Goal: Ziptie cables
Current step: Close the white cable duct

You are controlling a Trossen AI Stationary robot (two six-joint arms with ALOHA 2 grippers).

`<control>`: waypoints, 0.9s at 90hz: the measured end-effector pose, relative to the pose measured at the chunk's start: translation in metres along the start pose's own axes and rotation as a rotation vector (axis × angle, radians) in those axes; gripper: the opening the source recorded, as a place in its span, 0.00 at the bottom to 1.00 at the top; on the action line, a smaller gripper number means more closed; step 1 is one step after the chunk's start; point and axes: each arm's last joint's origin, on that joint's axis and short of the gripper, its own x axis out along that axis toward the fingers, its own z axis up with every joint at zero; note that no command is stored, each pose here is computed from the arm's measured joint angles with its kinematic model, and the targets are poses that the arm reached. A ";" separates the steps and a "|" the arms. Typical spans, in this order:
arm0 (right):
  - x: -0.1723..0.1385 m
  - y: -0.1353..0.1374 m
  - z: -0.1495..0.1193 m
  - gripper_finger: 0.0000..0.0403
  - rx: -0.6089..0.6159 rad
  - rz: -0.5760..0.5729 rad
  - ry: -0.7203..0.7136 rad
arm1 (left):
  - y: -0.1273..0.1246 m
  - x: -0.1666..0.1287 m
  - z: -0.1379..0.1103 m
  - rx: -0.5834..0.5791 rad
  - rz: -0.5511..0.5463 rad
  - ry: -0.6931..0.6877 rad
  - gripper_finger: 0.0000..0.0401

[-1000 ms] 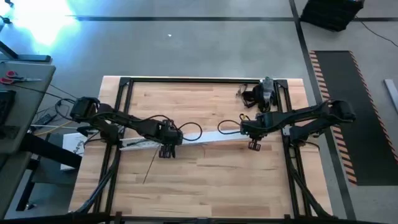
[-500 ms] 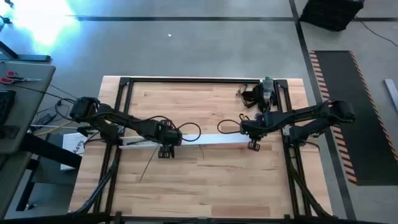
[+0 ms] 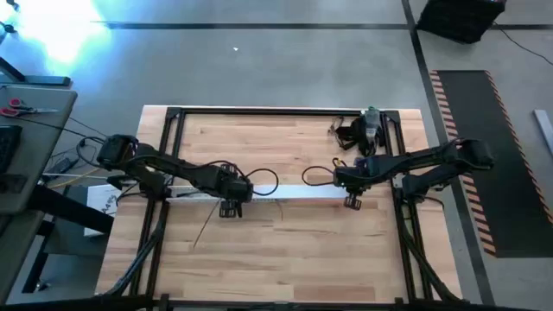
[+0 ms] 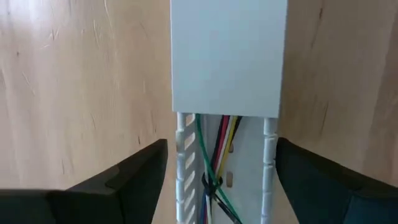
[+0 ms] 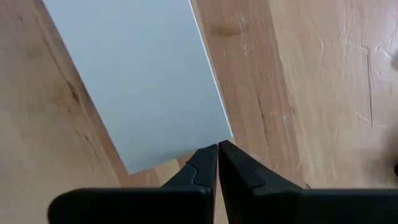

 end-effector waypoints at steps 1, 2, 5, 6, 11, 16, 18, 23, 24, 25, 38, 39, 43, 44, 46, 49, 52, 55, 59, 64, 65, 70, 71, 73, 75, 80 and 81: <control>0.000 0.000 0.000 0.00 0.000 0.000 0.000 | 0.000 0.000 0.000 0.000 0.000 0.000 0.68; 0.000 0.000 0.000 0.00 0.000 0.000 0.000 | 0.000 0.000 0.000 -0.001 0.000 0.000 0.68; 0.000 0.000 0.000 0.00 0.001 0.000 0.000 | 0.000 0.000 0.000 -0.005 0.000 0.000 0.68; 0.000 0.000 0.000 0.00 0.001 0.000 0.000 | 0.000 0.000 0.000 -0.007 -0.001 0.000 0.68; 0.000 0.000 0.000 0.00 0.001 0.000 0.000 | 0.000 0.001 0.000 -0.009 -0.003 0.000 0.68; 0.000 0.000 0.000 0.00 0.001 0.000 0.000 | -0.001 0.003 -0.002 -0.009 -0.004 0.005 0.68; 0.000 0.000 0.000 0.00 0.000 0.000 -0.001 | -0.001 0.004 -0.004 -0.008 -0.005 0.010 0.68; 0.000 0.000 0.000 0.00 0.000 0.000 -0.001 | -0.001 0.008 -0.008 -0.009 -0.006 0.027 0.68; 0.000 0.000 0.000 0.00 0.000 0.000 -0.001 | -0.001 0.008 -0.008 -0.011 -0.006 0.030 0.68; 0.000 0.000 0.000 0.00 0.000 0.000 -0.001 | -0.002 0.009 -0.009 -0.011 -0.006 0.032 0.68; 0.000 0.000 0.000 0.00 0.001 0.000 -0.002 | -0.002 0.013 -0.013 -0.032 -0.003 0.045 0.68; 0.000 0.000 0.000 0.00 0.001 0.000 -0.002 | -0.002 0.013 -0.014 -0.032 -0.003 0.046 0.68; 0.000 0.000 0.000 0.00 0.000 0.000 -0.002 | -0.002 0.014 -0.015 -0.030 -0.002 0.050 0.68; 0.000 0.000 0.000 0.00 -0.001 0.000 -0.002 | -0.002 0.014 -0.015 -0.030 -0.002 0.051 0.68; 0.000 0.000 0.000 0.00 -0.002 0.000 -0.002 | -0.002 0.015 -0.015 -0.030 -0.002 0.051 0.68; 0.000 0.000 0.000 0.00 -0.007 -0.002 -0.002 | -0.003 0.016 -0.016 -0.030 -0.002 0.049 0.67; 0.000 0.000 0.000 0.00 -0.008 -0.010 -0.003 | -0.003 0.017 -0.016 -0.031 0.000 0.046 0.66; 0.000 -0.001 0.000 0.00 -0.003 -0.028 -0.002 | -0.003 0.017 -0.017 -0.031 0.003 0.044 0.65; 0.000 -0.002 -0.002 0.00 0.008 -0.055 0.009 | -0.003 0.018 -0.017 -0.029 0.005 0.041 0.64; 0.000 -0.003 -0.005 0.00 0.019 -0.079 0.032 | -0.003 0.018 -0.017 -0.022 0.006 0.036 0.61; 0.000 -0.003 -0.005 0.00 0.020 -0.080 0.036 | -0.003 0.018 -0.017 -0.020 0.006 0.036 0.61; 0.000 -0.004 -0.007 0.00 0.032 -0.087 0.053 | -0.003 0.019 -0.017 -0.016 0.006 0.035 0.58; 0.000 -0.004 -0.007 0.00 0.033 -0.088 0.056 | -0.003 0.019 -0.017 -0.015 0.006 0.035 0.58; 0.000 -0.004 -0.008 0.00 0.036 -0.089 0.062 | -0.003 0.019 -0.017 -0.015 0.006 0.035 0.57; 0.000 -0.004 -0.008 0.00 0.040 -0.088 0.065 | -0.003 0.019 -0.017 -0.013 0.006 0.034 0.57; 0.000 -0.004 -0.007 0.00 0.053 -0.076 0.063 | -0.003 0.019 -0.017 -0.007 0.006 0.034 0.55; 0.000 -0.004 -0.007 0.00 0.053 -0.073 0.064 | -0.003 0.019 -0.017 -0.006 0.006 0.034 0.55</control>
